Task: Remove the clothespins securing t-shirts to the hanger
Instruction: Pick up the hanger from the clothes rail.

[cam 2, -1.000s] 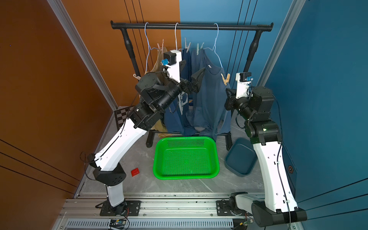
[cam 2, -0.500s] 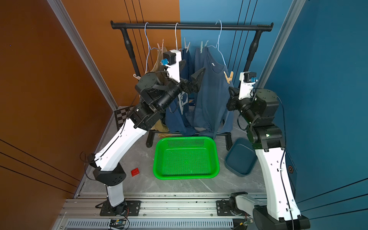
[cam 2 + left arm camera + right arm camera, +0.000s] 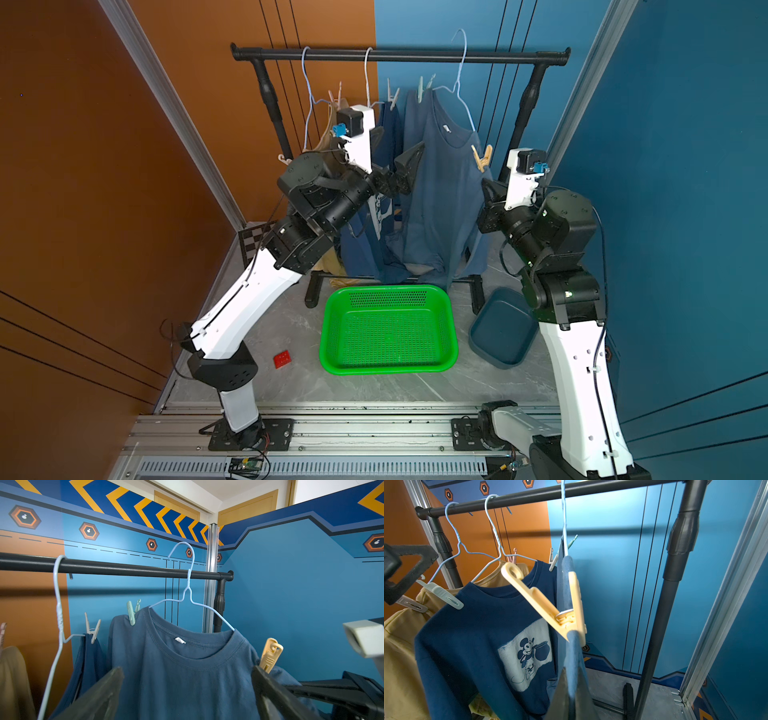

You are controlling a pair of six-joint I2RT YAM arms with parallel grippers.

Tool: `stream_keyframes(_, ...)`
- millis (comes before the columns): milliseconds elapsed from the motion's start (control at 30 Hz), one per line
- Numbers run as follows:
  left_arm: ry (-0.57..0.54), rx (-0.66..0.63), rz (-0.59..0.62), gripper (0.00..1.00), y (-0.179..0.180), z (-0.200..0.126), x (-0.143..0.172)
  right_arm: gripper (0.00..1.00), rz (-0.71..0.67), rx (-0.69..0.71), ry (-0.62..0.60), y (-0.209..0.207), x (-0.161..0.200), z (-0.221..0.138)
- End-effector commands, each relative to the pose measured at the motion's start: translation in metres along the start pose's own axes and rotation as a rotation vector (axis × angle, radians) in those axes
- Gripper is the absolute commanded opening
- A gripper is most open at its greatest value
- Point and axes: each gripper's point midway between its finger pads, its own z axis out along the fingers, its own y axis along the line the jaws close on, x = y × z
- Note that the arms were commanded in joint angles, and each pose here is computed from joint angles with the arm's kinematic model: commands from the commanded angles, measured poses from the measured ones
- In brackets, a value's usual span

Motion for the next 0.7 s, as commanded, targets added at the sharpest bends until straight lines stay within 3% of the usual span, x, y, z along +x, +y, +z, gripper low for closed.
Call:
stream_keyframes(0, -0.050, -0.026, -0.020, 0.98, 0.010, -0.016, -0.027, 0.00, -0.007, -0.043, -0.158, 0.014, -0.050, -0.028)
stream_keyframes(667, 0.038, -0.050, -0.033, 0.98, 0.018, -0.053, -0.006, 0.00, 0.009, -0.088, -0.067, 0.029, -0.012, -0.077)
